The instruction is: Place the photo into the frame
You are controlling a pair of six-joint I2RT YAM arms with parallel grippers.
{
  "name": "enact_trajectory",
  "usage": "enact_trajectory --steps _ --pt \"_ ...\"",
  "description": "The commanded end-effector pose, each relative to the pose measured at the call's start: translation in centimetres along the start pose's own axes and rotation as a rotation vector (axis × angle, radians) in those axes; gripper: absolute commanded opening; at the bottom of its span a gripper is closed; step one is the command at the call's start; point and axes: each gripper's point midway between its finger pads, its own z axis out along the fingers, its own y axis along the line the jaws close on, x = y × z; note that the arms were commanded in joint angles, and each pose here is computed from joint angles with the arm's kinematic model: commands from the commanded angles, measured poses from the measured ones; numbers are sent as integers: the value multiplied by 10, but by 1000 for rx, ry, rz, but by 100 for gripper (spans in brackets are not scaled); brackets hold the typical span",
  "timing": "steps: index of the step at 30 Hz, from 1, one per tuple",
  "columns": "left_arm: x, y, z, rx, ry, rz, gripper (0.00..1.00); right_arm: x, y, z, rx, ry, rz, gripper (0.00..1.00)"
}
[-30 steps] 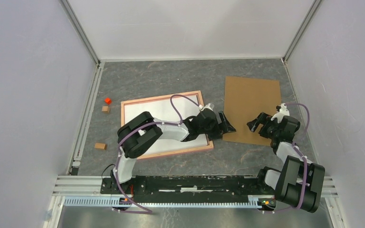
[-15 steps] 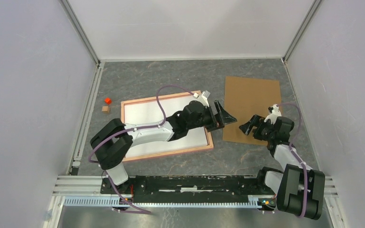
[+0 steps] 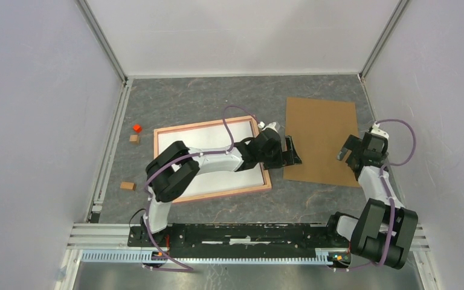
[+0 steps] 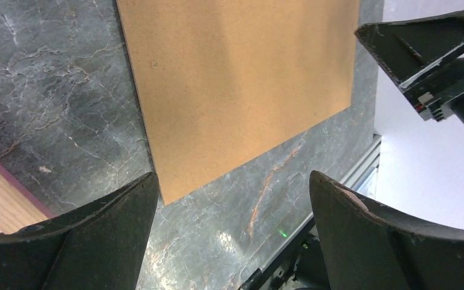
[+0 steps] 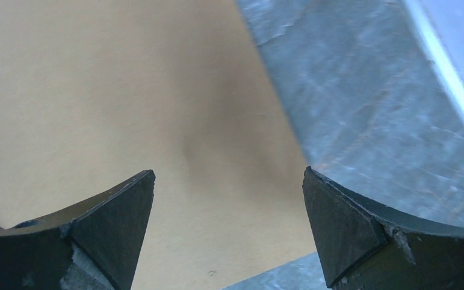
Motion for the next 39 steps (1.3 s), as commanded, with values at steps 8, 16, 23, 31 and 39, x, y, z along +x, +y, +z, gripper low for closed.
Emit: enact_trajectory --steps 8,16,23,31,39 --pt "0 19 17 -129 -9 -67 100 6 -43 24 66 56 131 98" --pt "16 9 33 -51 82 -220 100 30 -14 30 -107 105 187 97" --pt "8 -37 28 143 139 -292 100 41 9 26 -237 136 218 96" --pt "-26 -67 -24 145 14 -168 100 52 30 13 -341 123 219 94" --pt "-27 -62 -71 149 -37 -142 100 65 49 4 -398 146 157 93"
